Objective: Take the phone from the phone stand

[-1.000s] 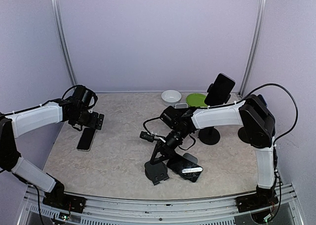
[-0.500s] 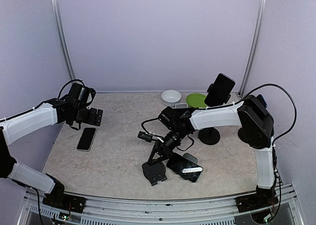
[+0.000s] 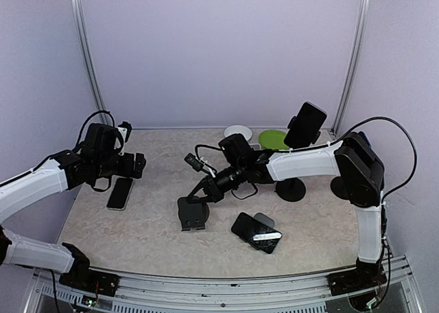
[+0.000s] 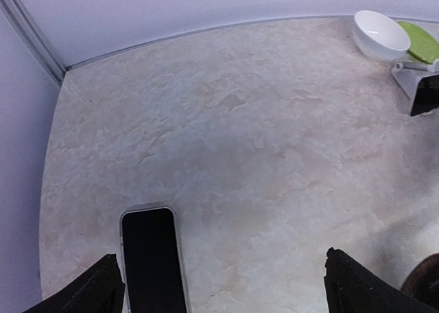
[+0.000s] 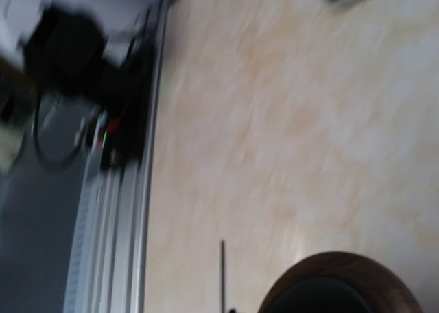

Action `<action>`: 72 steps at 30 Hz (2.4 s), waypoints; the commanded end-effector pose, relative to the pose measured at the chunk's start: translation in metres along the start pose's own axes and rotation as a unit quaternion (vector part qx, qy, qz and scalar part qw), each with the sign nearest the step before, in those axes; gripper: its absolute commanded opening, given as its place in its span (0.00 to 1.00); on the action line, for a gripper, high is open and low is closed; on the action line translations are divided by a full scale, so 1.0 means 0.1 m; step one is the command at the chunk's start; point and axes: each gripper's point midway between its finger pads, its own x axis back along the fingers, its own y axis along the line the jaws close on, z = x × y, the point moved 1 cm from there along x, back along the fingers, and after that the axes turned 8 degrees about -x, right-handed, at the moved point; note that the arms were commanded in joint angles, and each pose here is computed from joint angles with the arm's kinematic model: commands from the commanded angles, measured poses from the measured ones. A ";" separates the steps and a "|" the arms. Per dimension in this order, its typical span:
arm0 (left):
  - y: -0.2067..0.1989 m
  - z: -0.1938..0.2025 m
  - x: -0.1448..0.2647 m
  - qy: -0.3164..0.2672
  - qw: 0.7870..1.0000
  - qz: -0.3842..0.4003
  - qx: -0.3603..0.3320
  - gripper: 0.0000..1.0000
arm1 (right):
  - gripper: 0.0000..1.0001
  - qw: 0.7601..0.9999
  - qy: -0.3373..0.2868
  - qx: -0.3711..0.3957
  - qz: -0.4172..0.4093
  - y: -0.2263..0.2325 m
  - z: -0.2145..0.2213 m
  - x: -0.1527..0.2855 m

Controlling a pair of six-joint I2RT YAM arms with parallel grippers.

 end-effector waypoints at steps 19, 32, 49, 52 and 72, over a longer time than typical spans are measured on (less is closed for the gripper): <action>-1.57 0.07 0.08 -0.041 0.969 0.242 -0.001 0.99 | 0.00 0.960 -0.232 -0.142 0.071 -0.31 -1.05 0.30; -1.79 0.01 -0.12 -0.022 0.969 0.244 -0.013 0.96 | 0.00 0.956 -0.242 -0.149 0.067 -0.29 -1.06 0.28; -1.64 -0.06 -0.28 -0.019 0.982 0.185 -0.012 0.55 | 0.00 0.959 -0.239 -0.140 0.066 -0.27 -1.04 0.26; -1.60 -0.07 -0.24 -0.027 0.981 0.190 -0.013 0.49 | 0.16 0.960 -0.236 -0.138 0.057 -0.28 -1.03 0.28; -0.34 -0.23 -0.48 -0.034 0.990 0.133 0.030 0.43 | 0.88 0.961 -0.262 -0.055 0.071 -0.14 -0.81 0.74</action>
